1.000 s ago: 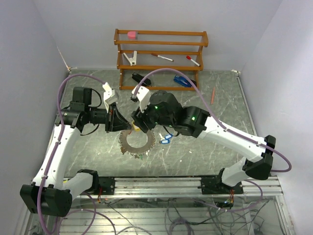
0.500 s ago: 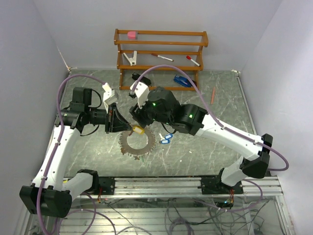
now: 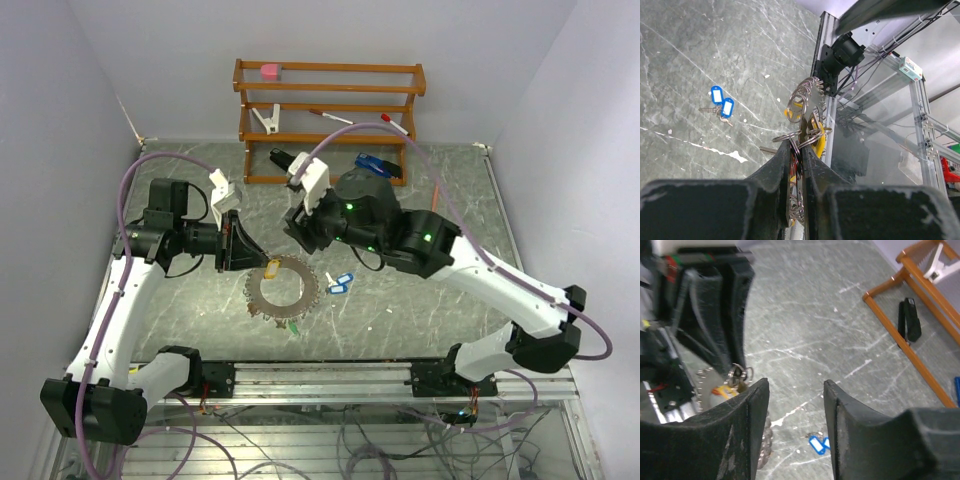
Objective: Put the keys on the keyring
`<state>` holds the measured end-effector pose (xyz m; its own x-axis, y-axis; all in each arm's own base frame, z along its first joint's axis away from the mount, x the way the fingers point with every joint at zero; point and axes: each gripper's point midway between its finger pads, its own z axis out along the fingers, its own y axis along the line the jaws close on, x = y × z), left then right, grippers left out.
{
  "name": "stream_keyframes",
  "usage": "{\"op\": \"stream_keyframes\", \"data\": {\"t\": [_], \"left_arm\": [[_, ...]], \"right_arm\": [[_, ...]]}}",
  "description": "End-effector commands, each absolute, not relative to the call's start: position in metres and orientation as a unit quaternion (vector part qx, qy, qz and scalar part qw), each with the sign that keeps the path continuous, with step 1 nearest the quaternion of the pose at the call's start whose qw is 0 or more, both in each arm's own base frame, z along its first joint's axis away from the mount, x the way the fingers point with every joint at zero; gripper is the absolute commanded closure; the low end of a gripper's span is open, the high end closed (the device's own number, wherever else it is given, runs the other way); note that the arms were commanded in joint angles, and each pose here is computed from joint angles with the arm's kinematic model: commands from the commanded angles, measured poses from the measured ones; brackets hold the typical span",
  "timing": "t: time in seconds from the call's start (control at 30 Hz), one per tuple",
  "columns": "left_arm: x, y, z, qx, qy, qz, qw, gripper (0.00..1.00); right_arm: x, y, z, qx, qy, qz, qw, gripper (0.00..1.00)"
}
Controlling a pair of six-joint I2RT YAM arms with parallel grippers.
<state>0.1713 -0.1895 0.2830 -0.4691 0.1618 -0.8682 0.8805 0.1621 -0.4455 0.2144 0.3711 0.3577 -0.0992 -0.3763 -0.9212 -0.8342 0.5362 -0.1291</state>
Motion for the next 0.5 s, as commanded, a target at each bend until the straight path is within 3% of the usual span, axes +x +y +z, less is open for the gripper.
{"op": "stream_keyframes", "data": {"t": [0.0,0.17,0.47], "left_arm": [[0.165,-0.192,0.294,0.389,0.661,-0.539,0.349,0.93],[0.167,-0.192,0.292,0.387,0.665,-0.536,0.347,0.93],[0.169,-0.192,0.291,0.385,0.668,-0.535,0.346,0.93]], "right_arm": [[0.189,0.371,0.379,-0.443,0.689,0.281,0.5,0.56],[0.171,0.381,0.35,-0.46,0.707,0.302,0.445,0.6],[0.165,0.393,0.329,-0.47,0.712,0.305,0.423,0.63]]}}
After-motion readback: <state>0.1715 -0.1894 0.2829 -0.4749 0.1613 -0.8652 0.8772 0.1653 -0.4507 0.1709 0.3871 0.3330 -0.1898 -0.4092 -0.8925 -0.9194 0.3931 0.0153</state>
